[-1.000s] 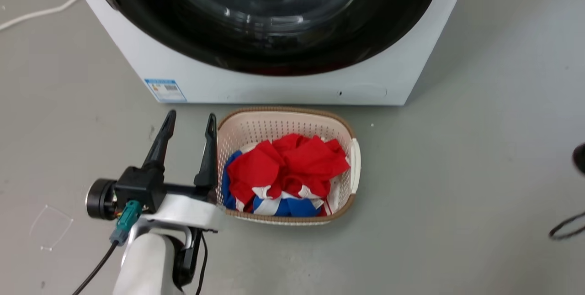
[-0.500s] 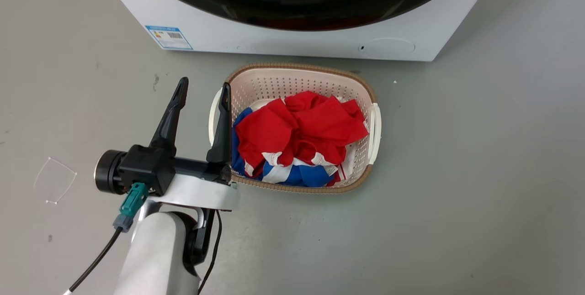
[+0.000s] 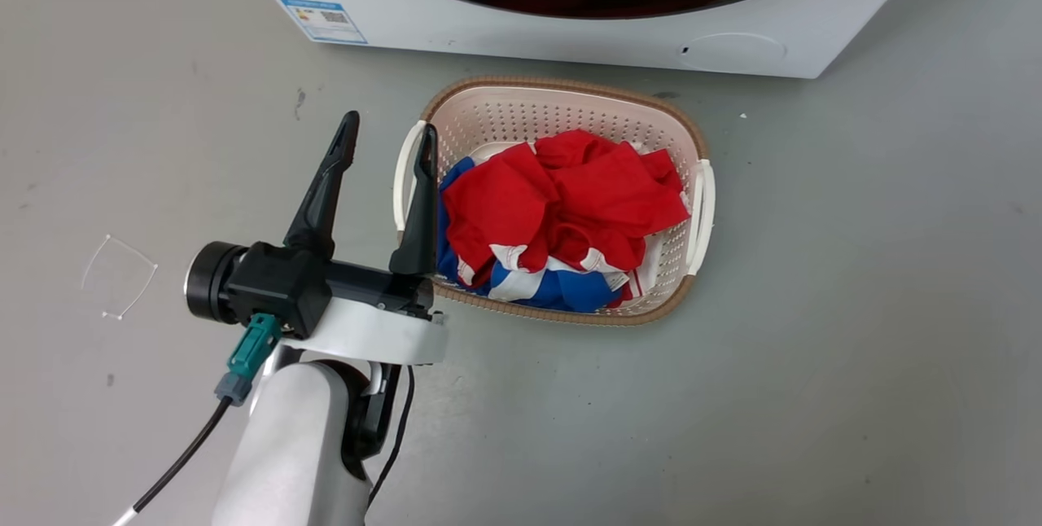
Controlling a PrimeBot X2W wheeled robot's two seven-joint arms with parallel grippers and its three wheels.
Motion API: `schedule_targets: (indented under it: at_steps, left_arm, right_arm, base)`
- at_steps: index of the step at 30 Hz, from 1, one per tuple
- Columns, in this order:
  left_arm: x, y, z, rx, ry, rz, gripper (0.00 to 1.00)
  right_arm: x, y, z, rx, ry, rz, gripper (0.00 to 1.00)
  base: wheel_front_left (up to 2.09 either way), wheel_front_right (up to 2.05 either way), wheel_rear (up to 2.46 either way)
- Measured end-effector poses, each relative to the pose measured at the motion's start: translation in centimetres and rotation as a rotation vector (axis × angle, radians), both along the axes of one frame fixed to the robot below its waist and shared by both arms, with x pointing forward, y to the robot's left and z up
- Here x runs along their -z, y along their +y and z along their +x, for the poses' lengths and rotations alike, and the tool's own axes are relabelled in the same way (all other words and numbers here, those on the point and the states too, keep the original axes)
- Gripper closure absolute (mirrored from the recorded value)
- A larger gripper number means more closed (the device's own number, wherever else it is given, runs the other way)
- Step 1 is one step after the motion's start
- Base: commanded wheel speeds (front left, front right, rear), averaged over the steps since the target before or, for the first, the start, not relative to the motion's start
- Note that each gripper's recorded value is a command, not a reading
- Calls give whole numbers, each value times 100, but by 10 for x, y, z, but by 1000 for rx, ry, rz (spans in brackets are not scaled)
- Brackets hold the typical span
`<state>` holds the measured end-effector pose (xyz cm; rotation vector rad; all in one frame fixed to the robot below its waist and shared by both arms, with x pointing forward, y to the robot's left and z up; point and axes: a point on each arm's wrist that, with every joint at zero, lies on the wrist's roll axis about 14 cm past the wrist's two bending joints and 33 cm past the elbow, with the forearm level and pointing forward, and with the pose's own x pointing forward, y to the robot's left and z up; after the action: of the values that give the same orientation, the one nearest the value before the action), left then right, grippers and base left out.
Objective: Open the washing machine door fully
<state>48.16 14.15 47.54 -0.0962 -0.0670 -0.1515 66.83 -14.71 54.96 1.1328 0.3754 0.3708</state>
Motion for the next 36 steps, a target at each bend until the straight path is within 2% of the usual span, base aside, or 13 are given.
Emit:
schedule_targets:
  at_steps: [9, 16, 26, 36]
  left_arm:
    - [8, 2, 0, -12, 20, 0, 0]
    - [11, 2, 3, -21, 25, -12, 0]
    - [-12, 0, 0, -19, -24, -29, 0]
    - [-33, 0, -21, -16, -53, -24, 0]
  right_arm:
    - [12, 8, 20, 11, 30, -29, 100]
    - [20, 19, 22, -50, 54, -66, 100]
    - [15, 29, -14, -172, 83, -14, 100]
    - [12, 55, -79, -342, 125, 4, 100]
  base:
    - [0, 0, 0]
    - [0, 0, 0]
    - [0, 0, 0]
    - [0, 0, 0]
